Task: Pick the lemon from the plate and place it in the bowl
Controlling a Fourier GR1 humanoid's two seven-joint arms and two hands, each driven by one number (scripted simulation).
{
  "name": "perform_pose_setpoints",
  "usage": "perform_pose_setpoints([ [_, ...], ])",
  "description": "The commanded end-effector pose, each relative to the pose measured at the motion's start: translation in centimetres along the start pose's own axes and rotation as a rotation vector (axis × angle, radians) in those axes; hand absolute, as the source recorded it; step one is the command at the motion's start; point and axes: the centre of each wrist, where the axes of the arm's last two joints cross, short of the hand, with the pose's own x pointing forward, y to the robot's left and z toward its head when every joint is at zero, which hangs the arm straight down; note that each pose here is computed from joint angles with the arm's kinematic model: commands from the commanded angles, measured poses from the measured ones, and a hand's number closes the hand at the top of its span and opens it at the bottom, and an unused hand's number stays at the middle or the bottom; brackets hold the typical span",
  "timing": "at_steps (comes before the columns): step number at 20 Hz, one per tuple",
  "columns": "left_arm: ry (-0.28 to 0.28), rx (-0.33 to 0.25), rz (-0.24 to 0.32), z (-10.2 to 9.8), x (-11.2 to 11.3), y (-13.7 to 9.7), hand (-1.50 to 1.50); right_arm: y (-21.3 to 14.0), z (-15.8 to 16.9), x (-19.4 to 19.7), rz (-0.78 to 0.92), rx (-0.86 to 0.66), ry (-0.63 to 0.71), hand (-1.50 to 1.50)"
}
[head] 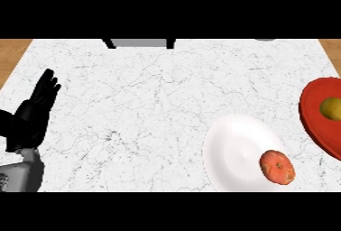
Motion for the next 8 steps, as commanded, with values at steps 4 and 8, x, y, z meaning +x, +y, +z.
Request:
perform_pose_setpoints([
  [4, -0.002, 0.001, 0.002, 0.6, -0.3, 0.4, 0.00, -2.0, 2.3, 0.0, -0.145, 0.118, -0.110, -1.50],
  [8, 0.009, 0.012, 0.004, 0.4, -0.1, 0.1, 0.00, -3.1, 2.7, 1.3, -0.181, 0.143, -0.124, -1.50],
])
